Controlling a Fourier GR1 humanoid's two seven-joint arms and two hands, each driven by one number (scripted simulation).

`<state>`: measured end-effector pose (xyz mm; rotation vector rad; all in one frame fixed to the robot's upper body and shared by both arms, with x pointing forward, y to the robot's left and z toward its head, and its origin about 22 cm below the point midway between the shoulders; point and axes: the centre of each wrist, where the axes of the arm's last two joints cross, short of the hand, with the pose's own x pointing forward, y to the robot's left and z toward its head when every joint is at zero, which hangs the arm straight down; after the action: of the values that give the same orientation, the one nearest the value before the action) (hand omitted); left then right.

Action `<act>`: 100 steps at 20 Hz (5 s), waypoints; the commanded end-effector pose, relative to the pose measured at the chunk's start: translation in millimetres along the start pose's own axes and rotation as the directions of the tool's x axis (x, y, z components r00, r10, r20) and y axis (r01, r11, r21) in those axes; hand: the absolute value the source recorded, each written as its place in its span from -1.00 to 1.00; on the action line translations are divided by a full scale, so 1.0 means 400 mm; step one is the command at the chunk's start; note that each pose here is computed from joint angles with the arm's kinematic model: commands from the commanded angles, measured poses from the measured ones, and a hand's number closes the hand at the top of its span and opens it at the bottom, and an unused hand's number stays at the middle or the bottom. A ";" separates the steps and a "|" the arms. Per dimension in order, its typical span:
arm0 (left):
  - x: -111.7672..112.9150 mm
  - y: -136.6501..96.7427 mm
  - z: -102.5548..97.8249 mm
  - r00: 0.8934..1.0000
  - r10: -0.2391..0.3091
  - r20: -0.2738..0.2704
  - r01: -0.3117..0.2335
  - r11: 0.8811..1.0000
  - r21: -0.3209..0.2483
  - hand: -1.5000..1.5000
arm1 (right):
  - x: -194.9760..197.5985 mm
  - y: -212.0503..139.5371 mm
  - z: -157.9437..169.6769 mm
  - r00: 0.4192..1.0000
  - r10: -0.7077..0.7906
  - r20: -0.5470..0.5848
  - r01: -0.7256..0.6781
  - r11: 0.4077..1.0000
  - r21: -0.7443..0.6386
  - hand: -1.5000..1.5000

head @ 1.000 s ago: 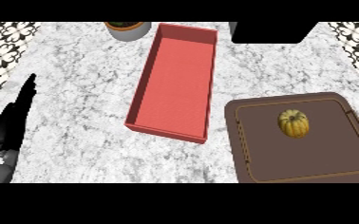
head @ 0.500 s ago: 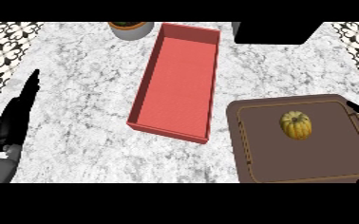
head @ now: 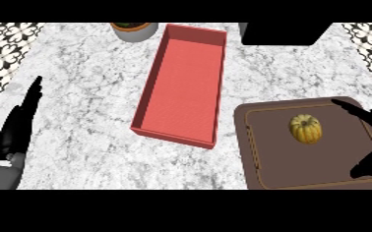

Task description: Pick the squash from the tray and place it in the cardboard box

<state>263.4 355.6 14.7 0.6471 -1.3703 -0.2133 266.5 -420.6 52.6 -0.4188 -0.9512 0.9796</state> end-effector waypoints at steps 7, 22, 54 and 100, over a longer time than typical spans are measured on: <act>0.001 -0.009 0.010 1.000 0.000 0.001 0.000 1.000 -0.012 0.00 | 0.027 0.034 -0.058 1.000 0.014 -0.009 -0.014 0.999 0.040 -1.00; 0.022 -0.005 0.022 1.000 -0.013 -0.010 0.013 1.000 0.015 0.00 | 0.114 0.055 -0.020 0.992 -0.006 0.126 0.000 0.999 0.044 -1.00; 0.035 -0.032 -0.014 0.999 0.007 0.054 -0.003 0.998 -0.062 0.00 | 0.294 -0.075 -0.213 0.680 0.550 0.485 -0.441 0.835 -0.329 1.00; 0.061 -0.075 -0.043 0.998 0.010 0.066 -0.006 0.997 -0.072 0.00 | 1.021 0.091 -0.348 0.580 0.274 0.767 -0.107 0.959 -0.261 1.00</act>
<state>279.3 334.4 15.5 0.6101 -1.4041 -0.2547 454.3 -52.0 156.2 -0.1203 -1.8992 1.2724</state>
